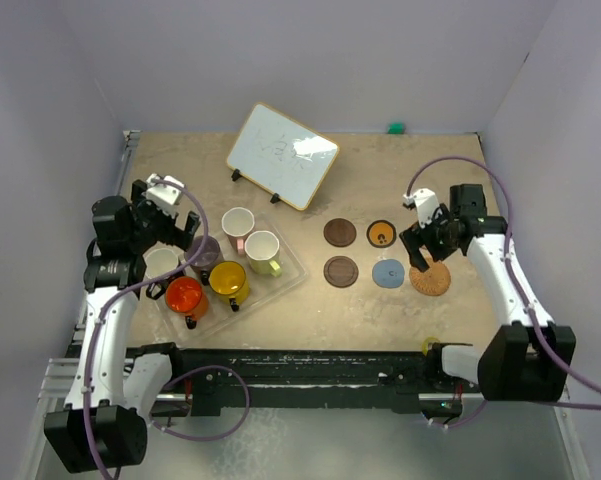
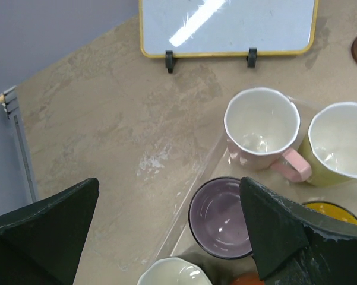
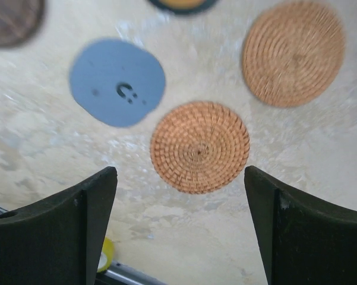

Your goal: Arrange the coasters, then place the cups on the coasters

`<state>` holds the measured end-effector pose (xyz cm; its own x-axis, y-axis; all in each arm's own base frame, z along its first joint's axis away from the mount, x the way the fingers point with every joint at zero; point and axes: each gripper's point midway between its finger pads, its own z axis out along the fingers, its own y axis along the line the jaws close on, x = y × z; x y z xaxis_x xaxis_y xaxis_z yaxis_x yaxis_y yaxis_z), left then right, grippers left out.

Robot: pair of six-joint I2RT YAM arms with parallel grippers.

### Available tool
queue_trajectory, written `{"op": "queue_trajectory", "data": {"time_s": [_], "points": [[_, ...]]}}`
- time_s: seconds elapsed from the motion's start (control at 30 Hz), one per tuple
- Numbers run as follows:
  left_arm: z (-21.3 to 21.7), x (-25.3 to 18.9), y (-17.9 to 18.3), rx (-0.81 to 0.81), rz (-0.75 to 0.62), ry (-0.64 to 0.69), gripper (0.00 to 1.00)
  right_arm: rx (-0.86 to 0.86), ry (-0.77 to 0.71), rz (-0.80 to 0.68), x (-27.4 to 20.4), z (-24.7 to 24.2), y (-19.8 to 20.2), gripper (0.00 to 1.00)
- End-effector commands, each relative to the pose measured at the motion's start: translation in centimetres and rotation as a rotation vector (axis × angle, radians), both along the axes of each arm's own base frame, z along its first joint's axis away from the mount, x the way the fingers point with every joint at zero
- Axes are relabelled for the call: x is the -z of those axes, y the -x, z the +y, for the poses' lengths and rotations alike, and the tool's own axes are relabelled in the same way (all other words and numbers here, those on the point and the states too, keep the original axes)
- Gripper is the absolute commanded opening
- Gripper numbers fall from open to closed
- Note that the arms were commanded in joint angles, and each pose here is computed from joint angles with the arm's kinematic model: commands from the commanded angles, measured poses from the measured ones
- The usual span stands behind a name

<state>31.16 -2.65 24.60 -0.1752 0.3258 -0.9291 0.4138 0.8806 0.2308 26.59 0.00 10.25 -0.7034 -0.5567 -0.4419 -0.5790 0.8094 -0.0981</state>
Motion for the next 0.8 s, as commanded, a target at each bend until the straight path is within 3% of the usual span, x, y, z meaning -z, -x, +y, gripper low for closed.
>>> {"op": "queue_trajectory", "data": {"time_s": [0.0, 0.3, 0.57, 0.77], "points": [[-0.4, 0.5, 0.1, 0.082, 0.036, -0.063, 0.99, -0.014, -0.215, -0.174, -7.3, 4.6, -1.4, 0.9], [-1.4, 0.9, -1.1, 0.116, 0.064, -0.037, 0.98, -0.143, -0.426, -0.378, -14.8, 11.0, -2.6, 0.9], [-4.3, 2.9, -3.0, 0.142, 0.151, -0.084, 0.91, -0.189, -0.505, -0.413, -16.5, 14.4, -2.9, 0.88], [-5.1, 4.8, -5.0, 0.121, 0.249, -0.036, 0.79, -0.182, -0.491, -0.455, -16.3, 13.9, -2.5, 0.87]]}}
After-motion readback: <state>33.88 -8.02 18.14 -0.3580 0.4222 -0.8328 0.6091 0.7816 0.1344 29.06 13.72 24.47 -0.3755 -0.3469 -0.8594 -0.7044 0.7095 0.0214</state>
